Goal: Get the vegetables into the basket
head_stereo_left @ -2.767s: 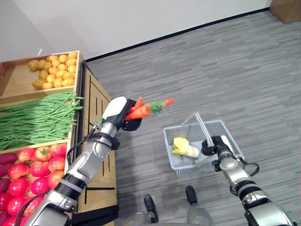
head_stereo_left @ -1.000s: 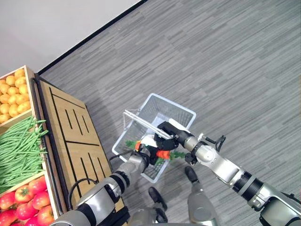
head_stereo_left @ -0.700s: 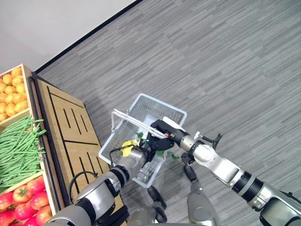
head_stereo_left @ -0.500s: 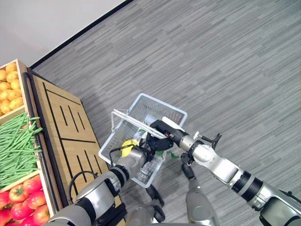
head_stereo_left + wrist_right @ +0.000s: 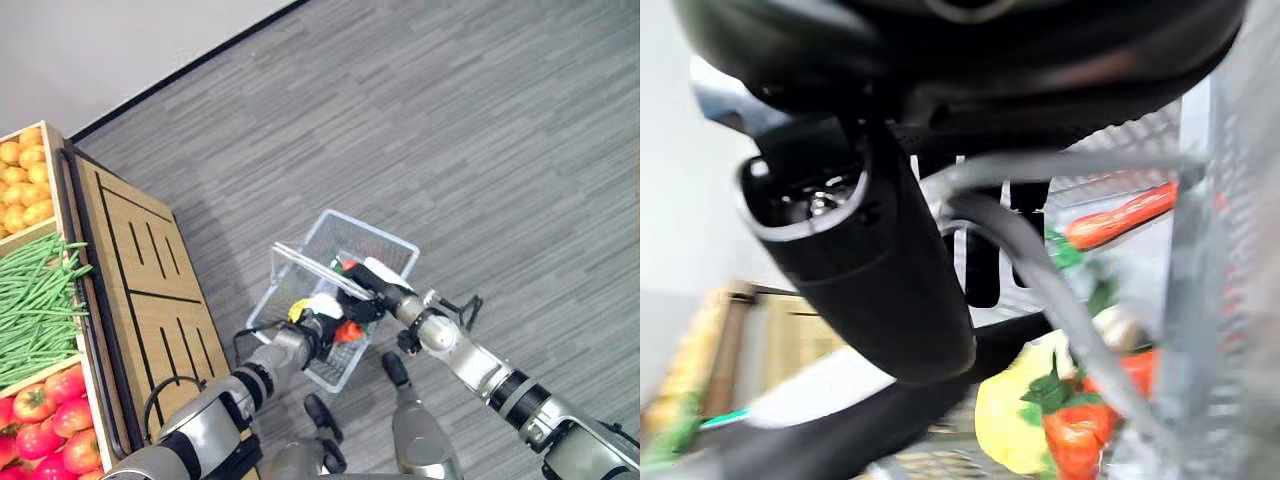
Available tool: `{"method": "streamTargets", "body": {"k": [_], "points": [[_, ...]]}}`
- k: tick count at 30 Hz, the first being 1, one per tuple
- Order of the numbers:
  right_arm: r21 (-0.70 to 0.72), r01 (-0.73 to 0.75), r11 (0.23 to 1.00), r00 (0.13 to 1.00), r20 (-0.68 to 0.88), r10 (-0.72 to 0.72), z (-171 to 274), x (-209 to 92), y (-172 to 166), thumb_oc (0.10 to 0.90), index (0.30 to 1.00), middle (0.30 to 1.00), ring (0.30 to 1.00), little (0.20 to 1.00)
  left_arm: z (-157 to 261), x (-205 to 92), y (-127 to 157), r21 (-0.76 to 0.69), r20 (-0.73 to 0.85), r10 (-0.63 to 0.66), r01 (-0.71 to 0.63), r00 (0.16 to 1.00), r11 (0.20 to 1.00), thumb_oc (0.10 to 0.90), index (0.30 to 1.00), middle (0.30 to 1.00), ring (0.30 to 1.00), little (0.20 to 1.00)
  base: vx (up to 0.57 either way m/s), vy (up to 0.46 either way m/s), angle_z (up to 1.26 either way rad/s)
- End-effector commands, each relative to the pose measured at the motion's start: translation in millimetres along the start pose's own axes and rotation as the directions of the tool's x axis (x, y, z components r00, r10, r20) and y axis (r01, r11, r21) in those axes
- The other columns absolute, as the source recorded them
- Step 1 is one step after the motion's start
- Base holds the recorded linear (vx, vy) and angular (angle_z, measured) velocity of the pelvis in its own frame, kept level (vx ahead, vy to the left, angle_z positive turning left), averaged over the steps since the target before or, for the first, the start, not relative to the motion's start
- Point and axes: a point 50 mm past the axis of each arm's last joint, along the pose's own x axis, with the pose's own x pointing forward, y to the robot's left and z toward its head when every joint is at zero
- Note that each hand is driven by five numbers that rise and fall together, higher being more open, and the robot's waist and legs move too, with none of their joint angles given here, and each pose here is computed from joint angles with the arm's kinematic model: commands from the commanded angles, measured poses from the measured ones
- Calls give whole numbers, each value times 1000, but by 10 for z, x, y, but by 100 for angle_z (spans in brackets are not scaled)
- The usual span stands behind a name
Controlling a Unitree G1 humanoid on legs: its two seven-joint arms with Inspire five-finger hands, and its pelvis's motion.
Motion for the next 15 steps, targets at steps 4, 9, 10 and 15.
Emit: {"method": "streamTargets", "body": {"k": [4, 9, 10, 15], "points": [[54, 74, 996, 997, -5, -74, -98, -51, 99, 400, 300, 300, 300, 300, 25, -33, 169, 3, 80, 42, -42, 996, 999, 900, 1000, 1000, 1000, 1000, 38, 14, 16], [90, 114, 989, 971, -221, -92, -577, -190, 188, 400, 300, 300, 300, 300, -89, -79, 77, -40, 37, 34, -33, 999, 999, 900, 1000, 1000, 1000, 1000, 3, 2, 1], [106, 130, 986, 955, -279, -96, -705, -248, 208, 400, 300, 300, 300, 300, -127, -97, 72, -57, 25, 38, -37, 999, 998, 900, 1000, 1000, 1000, 1000, 0, 0, 0], [172, 195, 966, 865, -495, -87, -1171, -515, 306, 400, 300, 300, 300, 300, -337, -211, -175, -189, -63, -19, 6, 998, 982, 900, 1000, 1000, 1000, 1000, 12, 13, 5]]}}
